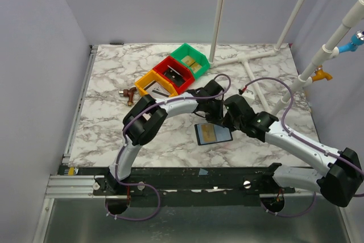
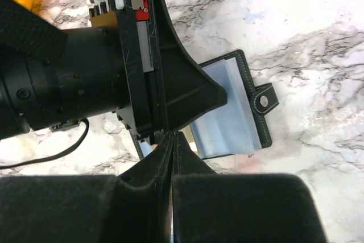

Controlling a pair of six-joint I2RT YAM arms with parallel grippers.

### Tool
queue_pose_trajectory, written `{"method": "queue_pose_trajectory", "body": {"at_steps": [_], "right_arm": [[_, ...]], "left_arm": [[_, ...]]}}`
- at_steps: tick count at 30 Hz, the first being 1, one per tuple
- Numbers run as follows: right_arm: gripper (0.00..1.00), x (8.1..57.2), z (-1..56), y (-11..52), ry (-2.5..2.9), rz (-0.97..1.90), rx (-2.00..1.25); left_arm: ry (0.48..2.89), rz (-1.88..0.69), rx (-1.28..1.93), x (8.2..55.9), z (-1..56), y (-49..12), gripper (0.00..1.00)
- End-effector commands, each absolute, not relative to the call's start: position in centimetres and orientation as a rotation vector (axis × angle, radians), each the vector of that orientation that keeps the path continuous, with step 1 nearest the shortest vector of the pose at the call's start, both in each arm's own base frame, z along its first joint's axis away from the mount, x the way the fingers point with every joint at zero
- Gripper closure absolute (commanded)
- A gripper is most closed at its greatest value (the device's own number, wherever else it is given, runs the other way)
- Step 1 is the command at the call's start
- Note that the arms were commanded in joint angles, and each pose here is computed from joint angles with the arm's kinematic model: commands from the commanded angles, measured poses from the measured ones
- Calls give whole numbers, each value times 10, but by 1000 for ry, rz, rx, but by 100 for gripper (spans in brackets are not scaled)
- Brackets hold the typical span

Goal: Take the credit cards out of the card holder
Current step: Remove the credit card from the card holder.

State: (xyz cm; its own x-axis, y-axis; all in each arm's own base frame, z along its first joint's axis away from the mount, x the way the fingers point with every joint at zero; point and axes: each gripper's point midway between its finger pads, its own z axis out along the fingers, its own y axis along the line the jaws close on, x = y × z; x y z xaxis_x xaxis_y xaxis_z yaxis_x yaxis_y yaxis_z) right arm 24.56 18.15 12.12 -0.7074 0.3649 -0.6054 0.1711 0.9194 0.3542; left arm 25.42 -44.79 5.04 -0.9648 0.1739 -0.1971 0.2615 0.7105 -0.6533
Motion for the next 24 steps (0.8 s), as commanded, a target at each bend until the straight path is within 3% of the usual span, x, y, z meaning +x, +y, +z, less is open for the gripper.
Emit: {"method": "queue_pose_trajectory", "body": {"at_steps": [1, 8, 24], "right_arm": [[95, 240, 118, 164, 2362, 279, 400], [95, 234, 110, 162, 2380, 286, 411], [88, 230, 91, 199, 2410, 554, 329]], "left_arm": [[2855, -1101, 343, 249, 34, -455, 100], [2880, -1088, 331, 248, 24, -455, 100], [2705, -1017, 265, 270, 95, -397, 100]]}}
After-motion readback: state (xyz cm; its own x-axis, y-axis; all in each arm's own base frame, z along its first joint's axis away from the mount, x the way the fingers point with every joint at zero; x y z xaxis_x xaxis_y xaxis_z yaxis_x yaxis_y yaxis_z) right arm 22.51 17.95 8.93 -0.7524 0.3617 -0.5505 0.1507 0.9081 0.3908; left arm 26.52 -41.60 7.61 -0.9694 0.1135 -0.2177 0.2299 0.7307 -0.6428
